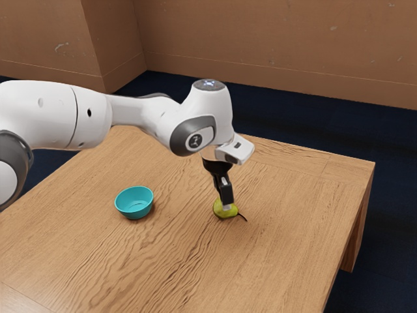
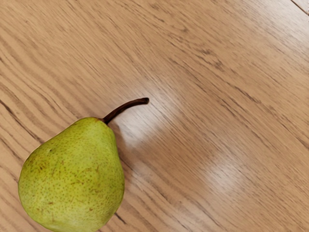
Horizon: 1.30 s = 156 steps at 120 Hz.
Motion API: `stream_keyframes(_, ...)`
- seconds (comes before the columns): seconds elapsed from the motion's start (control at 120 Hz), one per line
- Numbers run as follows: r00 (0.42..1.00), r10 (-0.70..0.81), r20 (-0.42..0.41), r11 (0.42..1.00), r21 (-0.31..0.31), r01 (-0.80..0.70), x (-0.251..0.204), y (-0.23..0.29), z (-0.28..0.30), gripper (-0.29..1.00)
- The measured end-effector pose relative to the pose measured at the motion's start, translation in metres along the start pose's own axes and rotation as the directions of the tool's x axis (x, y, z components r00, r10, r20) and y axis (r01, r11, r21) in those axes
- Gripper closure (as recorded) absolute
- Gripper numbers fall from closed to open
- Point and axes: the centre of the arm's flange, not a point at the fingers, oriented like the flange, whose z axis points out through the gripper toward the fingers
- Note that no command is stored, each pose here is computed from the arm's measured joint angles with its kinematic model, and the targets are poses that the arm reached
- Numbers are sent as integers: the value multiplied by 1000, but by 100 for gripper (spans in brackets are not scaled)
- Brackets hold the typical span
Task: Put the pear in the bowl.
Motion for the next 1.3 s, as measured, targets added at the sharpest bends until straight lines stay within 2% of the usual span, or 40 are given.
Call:
stream_keyframes(0.608, 998, 44, -37, 999, -20, -44, -19, -53, 50, 0)
stream_keyframes(1.3, 993, 109, -48, 992, -54, -112, -9, -58, 91, 0)
